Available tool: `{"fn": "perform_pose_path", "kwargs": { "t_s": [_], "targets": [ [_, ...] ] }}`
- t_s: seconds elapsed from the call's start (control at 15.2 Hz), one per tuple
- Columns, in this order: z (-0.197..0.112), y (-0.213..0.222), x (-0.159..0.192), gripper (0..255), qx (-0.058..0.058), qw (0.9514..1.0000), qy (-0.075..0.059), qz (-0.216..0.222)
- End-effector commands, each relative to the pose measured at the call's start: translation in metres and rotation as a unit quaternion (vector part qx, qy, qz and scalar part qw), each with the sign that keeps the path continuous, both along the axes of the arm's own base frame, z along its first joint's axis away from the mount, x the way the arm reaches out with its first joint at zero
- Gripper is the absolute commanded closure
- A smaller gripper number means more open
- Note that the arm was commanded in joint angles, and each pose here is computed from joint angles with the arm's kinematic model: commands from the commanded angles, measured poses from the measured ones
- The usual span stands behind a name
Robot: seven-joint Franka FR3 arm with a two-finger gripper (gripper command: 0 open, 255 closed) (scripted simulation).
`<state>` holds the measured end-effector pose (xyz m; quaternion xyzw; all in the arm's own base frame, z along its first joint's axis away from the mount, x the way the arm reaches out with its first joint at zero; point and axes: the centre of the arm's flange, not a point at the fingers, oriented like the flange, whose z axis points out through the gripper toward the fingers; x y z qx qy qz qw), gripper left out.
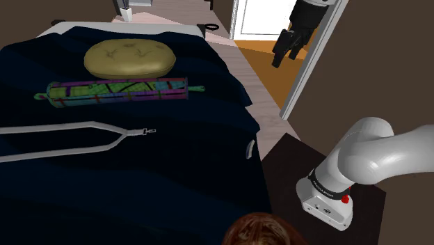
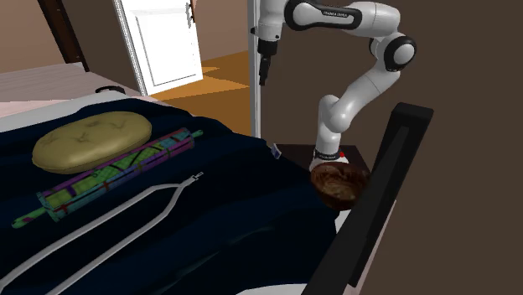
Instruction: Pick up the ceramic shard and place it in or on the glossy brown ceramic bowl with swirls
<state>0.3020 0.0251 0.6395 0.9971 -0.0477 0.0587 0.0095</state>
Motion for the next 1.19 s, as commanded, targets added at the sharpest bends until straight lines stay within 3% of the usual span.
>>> {"fn": "perform_pose_path", "kwargs": {
  "t_s": [0.0, 0.53, 1.12],
  "targets": [
    [0.000, 0.000, 0.000, 0, 0.000, 1.0000, 0.000, 0.000],
    [-0.075, 0.076, -0.008, 0, -0.017, 0.9963, 0.011, 0.083],
    [-0.161, 0.156, -0.034, 0, -0.036, 0.9833, 0.024, 0.176]
  ]
}}
